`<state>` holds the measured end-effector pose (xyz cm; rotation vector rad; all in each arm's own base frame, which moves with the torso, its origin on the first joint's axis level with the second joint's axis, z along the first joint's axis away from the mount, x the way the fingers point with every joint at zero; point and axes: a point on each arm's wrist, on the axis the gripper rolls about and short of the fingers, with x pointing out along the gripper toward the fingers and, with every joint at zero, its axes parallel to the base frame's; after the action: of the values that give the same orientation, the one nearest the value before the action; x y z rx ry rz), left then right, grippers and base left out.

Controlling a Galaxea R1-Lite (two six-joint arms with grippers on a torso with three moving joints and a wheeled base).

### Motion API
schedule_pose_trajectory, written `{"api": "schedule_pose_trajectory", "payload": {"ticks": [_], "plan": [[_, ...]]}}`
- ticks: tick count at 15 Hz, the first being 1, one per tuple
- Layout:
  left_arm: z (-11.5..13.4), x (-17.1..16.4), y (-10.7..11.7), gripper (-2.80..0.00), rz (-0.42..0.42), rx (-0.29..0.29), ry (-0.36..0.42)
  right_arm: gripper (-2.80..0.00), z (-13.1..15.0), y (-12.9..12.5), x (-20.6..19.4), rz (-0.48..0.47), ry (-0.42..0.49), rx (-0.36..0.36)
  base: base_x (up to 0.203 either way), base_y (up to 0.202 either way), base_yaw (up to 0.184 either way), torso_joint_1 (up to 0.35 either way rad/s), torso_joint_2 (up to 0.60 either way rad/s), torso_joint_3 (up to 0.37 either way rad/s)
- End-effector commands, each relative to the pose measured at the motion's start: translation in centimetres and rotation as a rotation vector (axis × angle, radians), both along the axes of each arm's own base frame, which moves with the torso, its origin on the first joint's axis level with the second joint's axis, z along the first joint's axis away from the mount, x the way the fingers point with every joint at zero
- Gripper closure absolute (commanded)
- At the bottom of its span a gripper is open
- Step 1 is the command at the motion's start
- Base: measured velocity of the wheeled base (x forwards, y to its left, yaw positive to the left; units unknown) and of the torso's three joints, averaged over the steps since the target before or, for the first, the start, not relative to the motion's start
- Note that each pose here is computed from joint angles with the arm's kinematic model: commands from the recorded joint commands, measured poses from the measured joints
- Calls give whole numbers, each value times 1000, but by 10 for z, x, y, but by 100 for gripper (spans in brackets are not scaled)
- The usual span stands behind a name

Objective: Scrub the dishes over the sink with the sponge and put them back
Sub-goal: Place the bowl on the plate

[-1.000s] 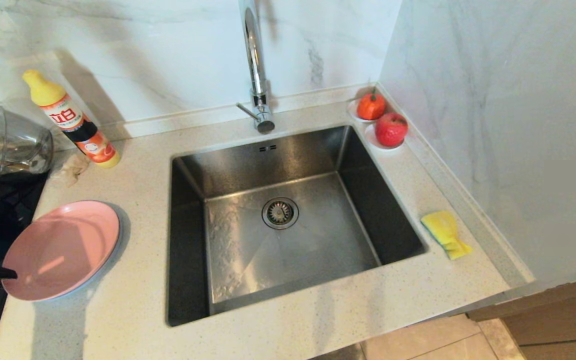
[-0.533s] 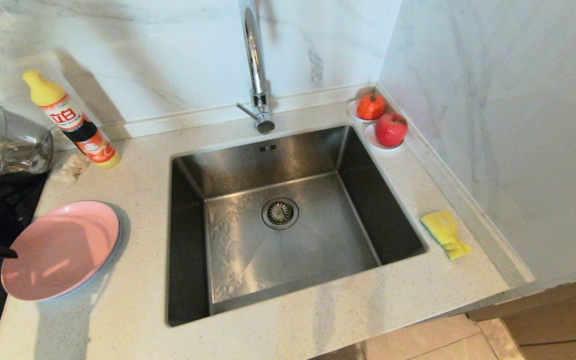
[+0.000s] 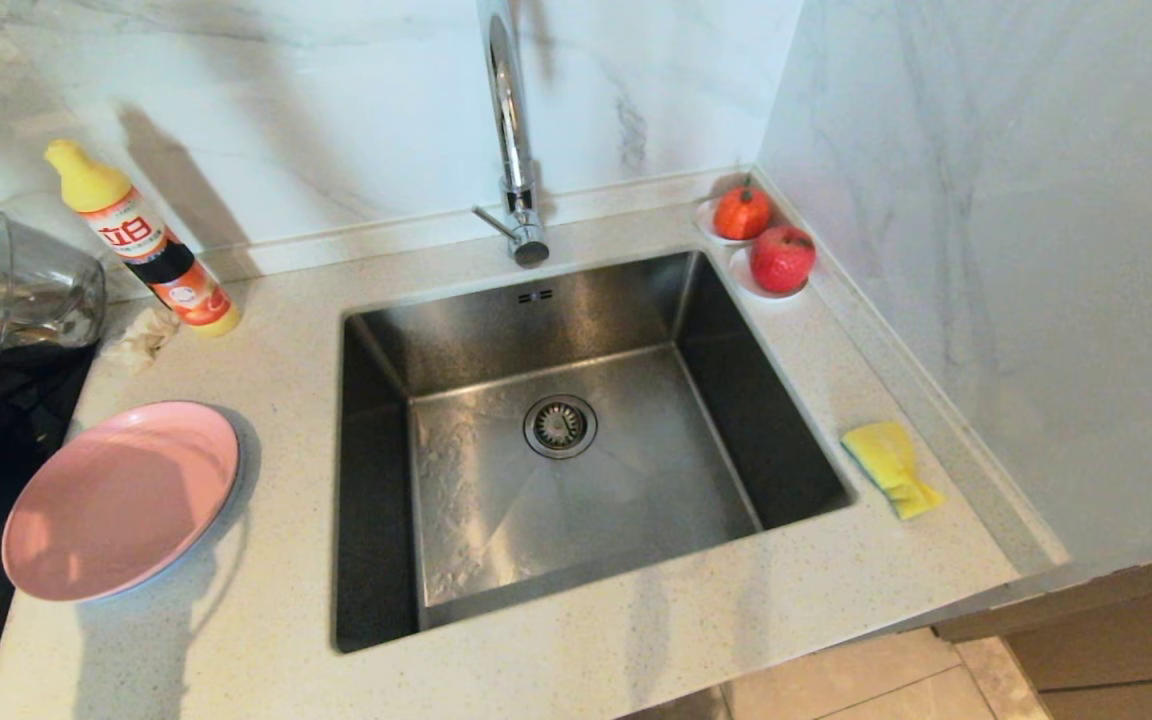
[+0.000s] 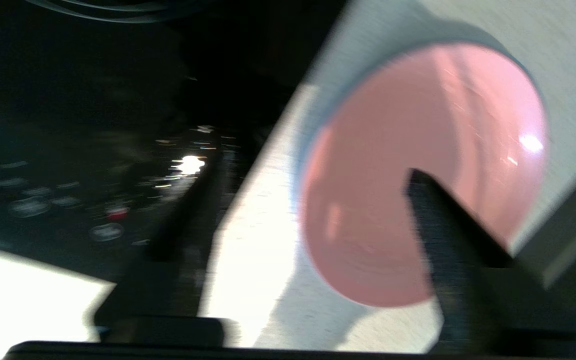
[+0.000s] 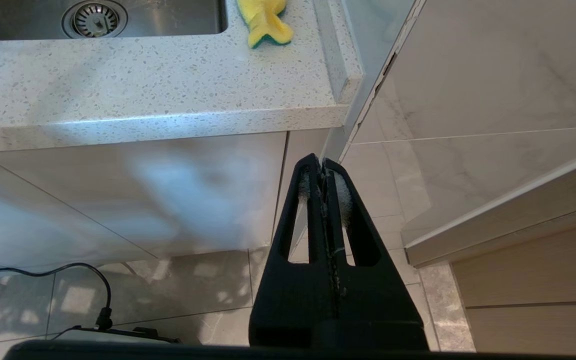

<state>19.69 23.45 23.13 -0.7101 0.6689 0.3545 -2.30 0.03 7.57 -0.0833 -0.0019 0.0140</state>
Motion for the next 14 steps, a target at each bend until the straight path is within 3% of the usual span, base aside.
{"api": "schedule_pose_trajectory", "payload": {"ticks": [1, 8, 11, 14], "plan": [[7, -8, 2, 0, 70, 21, 13, 0, 0, 0, 0, 1, 0, -1, 0, 0, 0, 0, 0, 0], [14, -28, 8, 0, 210, 14, 18, 0, 0, 0, 0, 1, 0, -1, 0, 0, 0, 0, 0, 0], [7, -26, 22, 0, 263, 24, 52, 0, 0, 0, 0, 1, 1, -1, 0, 0, 0, 0, 0, 0], [5, -22, 40, 0, 325, -9, 40, 0, 0, 0, 0, 1, 1, -1, 0, 0, 0, 0, 0, 0]]}}
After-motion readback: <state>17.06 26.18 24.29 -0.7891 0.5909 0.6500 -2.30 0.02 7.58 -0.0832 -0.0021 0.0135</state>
